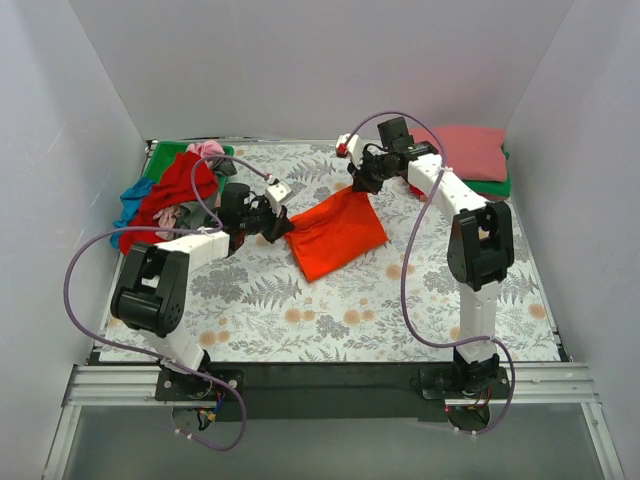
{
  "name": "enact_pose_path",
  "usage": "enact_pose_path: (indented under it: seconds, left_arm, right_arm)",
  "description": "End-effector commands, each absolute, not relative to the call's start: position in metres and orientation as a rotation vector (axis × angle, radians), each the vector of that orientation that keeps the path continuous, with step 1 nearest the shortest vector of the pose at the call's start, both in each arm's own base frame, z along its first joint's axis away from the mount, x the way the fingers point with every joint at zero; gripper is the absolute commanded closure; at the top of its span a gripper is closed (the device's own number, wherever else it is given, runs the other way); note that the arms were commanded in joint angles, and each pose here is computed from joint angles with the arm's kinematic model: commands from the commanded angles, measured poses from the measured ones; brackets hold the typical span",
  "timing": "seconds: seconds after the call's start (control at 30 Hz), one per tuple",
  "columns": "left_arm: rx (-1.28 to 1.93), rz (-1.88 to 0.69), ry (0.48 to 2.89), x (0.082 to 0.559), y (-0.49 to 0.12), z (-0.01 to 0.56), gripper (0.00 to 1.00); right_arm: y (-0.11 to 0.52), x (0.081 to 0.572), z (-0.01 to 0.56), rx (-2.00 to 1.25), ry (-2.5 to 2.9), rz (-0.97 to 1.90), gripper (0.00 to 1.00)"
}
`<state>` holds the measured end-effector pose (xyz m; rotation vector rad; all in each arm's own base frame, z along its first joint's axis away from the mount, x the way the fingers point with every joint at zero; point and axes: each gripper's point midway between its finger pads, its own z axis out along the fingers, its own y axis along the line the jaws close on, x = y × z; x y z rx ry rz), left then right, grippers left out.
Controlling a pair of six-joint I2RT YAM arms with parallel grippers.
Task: Fold and stack the t-shirts
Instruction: Fold the tshirt
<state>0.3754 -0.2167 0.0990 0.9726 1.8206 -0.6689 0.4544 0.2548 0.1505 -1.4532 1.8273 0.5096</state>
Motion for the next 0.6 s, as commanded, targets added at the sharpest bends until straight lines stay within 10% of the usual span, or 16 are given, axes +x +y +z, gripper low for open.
enact_pose_path:
  seconds: [0.0,0.33,0.4,0.47,0.57]
  left_arm:
    - [0.920,-0.700,1.831,0.396,-0.218,0.107,1.00]
    - [0.779,-0.646,1.966,0.418,-0.198,0.082,1.00]
    - [0.651,-0.610,2.046,0.429,-0.187,0.075,0.84]
    - [0.478,-0.554,2.110,0.446,-0.175,0.075,0.57]
    - [0.152,-0.406,2.163,0.471,-0.141,0.087,0.29]
  right_arm:
    - [0.267,0.472,0.157,-1.400,1.808,0.542,0.99]
    - [0.283,0.503,0.131,-1.302,1.852,0.557,0.99]
    - [0.292,0.510,0.130,-1.273,1.847,0.547,0.98]
    - [0.293,0.524,0.126,-1.141,1.926,0.473,0.52]
    - [0.294,0.545,0.139,-0.935,1.969,0.366,0.28]
